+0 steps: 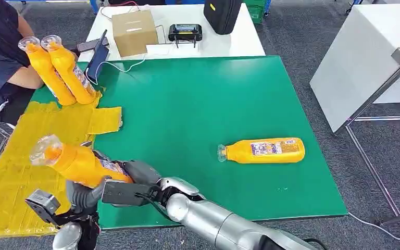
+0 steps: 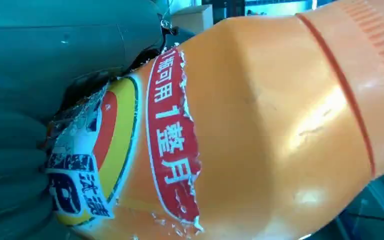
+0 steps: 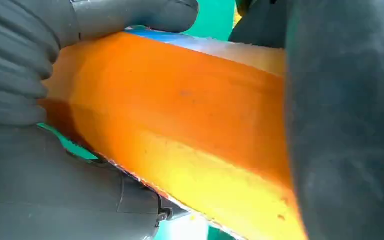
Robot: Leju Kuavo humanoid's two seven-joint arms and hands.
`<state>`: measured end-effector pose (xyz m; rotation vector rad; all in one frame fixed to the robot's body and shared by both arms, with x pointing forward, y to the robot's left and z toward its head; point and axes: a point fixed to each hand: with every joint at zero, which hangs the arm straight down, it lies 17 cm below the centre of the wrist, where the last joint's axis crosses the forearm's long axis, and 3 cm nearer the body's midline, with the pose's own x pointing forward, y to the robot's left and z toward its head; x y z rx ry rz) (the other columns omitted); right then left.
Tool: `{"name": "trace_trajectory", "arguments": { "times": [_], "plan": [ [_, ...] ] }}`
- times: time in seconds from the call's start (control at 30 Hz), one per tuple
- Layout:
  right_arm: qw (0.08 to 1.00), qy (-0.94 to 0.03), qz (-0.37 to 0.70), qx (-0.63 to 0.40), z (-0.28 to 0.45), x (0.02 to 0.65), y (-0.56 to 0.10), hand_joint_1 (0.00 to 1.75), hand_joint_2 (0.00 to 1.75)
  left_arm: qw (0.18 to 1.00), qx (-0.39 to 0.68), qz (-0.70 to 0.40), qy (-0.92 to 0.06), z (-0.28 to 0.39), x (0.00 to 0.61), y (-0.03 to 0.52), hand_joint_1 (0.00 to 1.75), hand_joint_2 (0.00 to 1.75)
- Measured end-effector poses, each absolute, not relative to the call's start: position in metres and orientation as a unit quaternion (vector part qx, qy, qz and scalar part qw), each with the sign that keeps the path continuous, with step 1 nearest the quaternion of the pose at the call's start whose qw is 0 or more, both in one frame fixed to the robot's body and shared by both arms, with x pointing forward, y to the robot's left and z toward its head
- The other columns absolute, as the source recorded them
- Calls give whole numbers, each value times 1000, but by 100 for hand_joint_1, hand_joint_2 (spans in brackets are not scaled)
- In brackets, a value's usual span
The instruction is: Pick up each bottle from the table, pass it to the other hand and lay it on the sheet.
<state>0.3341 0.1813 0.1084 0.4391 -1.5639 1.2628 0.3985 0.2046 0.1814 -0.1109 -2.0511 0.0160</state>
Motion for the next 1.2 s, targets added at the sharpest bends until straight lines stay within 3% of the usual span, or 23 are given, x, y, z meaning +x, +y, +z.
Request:
{"name": "trace_trajectory", "arguments": {
  "times": [0.03,0.27,0.43,0.67,0.9,1.13,1.17,1.2],
  "plan": [
    [518,-654,522,178,107,339,177,0,175,515,-16,-18,-857,181,400,202,175,175],
    [558,-656,506,54,82,419,89,0,175,441,307,-203,-819,179,413,228,175,175],
    [589,-650,480,-24,93,494,-17,0,175,388,447,-318,-740,149,410,256,175,175],
    [602,-649,454,-107,128,546,-151,0,175,393,492,-367,-685,112,406,288,175,175],
    [595,-657,443,-135,148,554,-186,0,175,390,503,-377,-673,108,408,293,175,175],
    [598,-650,441,-160,160,555,-239,0,175,366,563,-451,-588,79,409,305,175,175],
    [599,-649,440,-164,164,555,-248,0,175,368,568,-456,-578,75,410,309,30,175],
    [600,-647,439,-168,166,556,-257,0,175,372,569,-462,-570,70,413,312,0,175]
  ]
}}
